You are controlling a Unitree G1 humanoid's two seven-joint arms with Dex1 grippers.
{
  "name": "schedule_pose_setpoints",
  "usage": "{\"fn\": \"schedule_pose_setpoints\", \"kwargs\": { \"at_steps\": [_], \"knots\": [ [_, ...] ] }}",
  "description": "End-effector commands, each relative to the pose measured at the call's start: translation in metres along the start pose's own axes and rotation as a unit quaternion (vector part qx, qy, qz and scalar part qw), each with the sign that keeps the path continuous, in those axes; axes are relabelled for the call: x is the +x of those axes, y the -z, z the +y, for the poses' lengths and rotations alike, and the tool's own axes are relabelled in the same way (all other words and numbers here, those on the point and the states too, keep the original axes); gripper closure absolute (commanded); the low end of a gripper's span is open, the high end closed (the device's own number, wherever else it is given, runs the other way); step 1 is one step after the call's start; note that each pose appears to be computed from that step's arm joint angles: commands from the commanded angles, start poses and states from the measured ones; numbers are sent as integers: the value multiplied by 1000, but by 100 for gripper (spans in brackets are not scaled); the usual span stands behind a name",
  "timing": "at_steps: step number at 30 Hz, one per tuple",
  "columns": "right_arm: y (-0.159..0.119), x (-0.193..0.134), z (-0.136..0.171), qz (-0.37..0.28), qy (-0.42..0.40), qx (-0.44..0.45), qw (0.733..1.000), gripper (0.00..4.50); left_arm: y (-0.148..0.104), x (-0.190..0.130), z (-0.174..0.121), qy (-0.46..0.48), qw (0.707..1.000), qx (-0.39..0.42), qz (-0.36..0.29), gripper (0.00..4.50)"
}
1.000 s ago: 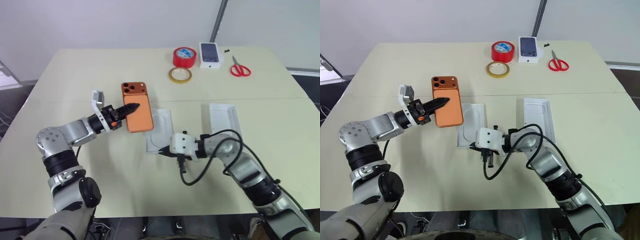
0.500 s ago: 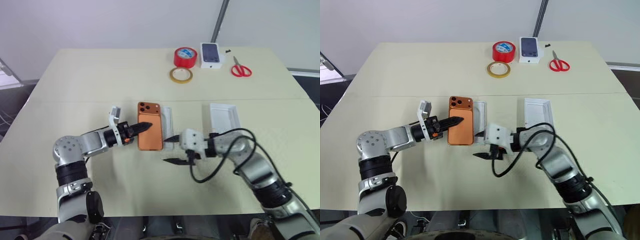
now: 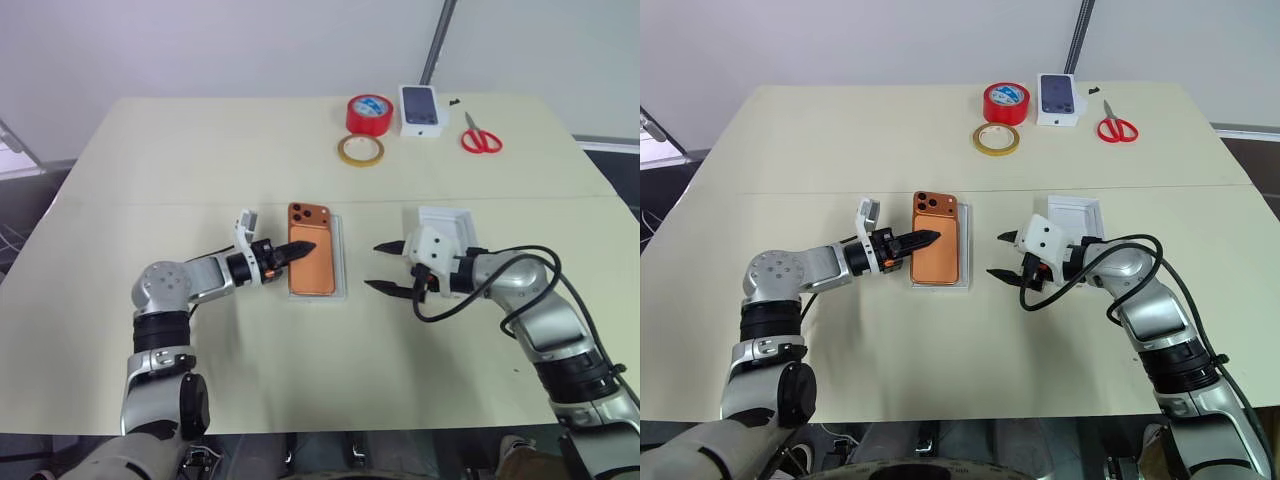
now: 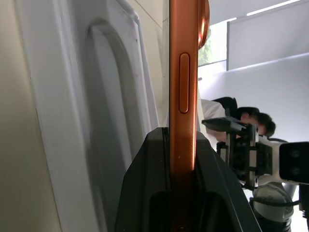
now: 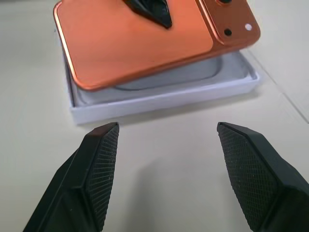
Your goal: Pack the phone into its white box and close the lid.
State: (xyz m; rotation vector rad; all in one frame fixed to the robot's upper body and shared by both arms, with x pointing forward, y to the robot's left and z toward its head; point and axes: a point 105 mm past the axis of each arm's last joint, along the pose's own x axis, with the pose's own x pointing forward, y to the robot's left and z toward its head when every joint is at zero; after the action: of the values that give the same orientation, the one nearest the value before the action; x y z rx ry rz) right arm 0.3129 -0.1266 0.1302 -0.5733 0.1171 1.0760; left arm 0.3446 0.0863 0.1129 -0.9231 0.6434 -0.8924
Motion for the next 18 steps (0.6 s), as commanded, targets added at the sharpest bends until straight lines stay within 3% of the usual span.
{"fn": "schedule_pose_setpoints", "kwargs": {
  "at_steps": [1,4,18],
  "knots": [
    [-8,-2,-3,-12,10,-20,1000,104,-6,1,-7,15,1000,17,-7,273],
    [-7,-2,-2,-10,8,-17,1000,104,0,0,-6,7,1000,28,12,125],
    [-7,9,0,-14,6,-22,1000,104,-15,-13,-26,-53,987,145,47,125]
  ]
}}
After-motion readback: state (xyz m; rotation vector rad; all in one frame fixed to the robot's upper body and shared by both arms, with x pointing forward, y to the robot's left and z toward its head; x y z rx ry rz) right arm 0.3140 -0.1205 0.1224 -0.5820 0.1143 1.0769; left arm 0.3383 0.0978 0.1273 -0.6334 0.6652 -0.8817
